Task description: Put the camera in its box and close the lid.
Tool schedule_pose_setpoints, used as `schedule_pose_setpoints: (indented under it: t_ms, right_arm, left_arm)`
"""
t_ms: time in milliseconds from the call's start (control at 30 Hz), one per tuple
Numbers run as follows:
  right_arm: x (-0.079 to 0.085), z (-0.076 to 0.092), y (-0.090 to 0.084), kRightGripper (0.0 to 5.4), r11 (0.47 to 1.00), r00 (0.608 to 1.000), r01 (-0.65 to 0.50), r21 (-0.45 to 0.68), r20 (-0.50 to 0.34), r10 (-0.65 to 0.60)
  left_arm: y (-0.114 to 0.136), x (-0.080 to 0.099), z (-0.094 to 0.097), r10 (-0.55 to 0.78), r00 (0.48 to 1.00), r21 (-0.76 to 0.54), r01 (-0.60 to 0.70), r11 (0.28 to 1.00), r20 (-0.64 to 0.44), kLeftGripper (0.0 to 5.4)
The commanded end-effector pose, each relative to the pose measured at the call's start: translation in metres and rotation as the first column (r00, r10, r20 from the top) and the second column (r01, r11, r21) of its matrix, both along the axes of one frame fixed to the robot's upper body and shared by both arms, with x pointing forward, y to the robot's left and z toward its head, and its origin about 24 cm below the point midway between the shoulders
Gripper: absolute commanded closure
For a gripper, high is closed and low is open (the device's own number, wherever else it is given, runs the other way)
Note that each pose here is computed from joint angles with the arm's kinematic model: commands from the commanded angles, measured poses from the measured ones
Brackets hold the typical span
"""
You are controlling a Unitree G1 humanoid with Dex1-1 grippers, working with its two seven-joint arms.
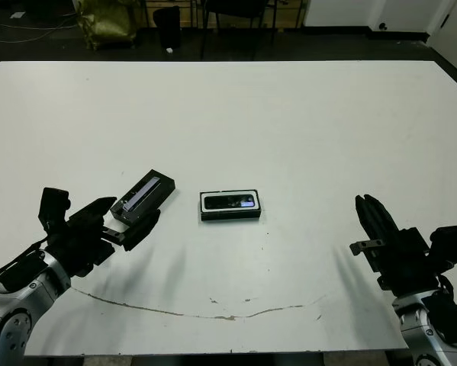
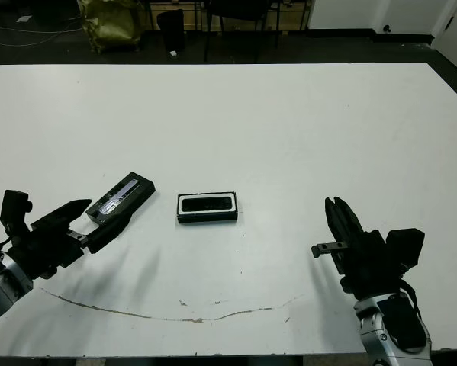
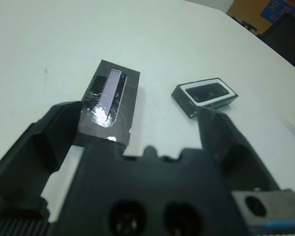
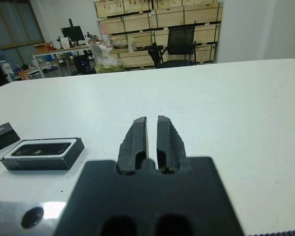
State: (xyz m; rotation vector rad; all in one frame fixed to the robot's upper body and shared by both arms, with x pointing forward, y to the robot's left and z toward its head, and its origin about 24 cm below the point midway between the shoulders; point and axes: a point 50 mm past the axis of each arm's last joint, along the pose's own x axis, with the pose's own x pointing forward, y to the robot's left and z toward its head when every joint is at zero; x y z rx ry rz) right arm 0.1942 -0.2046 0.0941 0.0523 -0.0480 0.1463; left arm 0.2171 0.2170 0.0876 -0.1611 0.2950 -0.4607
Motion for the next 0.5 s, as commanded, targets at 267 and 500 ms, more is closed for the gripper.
schedule_pose_setpoints:
  t_ms: [267,500]
  right_arm:
    - [0.0018,-0.0038,-0.0044,5.4,1.0,1.0,-0.011,0.005,-0.006,0.011]
    - [-0.0022,0.0003,-0.0004,5.4,1.0,1.0,0.009,-0.004,-0.02,-0.009]
  left_arm:
    - [0.0021,0.0007,-0.0123,0.074,0.997,0.111,-0.073,0.991,0.001,0.01]
    - [0.0027,0.0038,-0.014,0.088,0.996,0.112,-0.091,0.99,0.024,0.01]
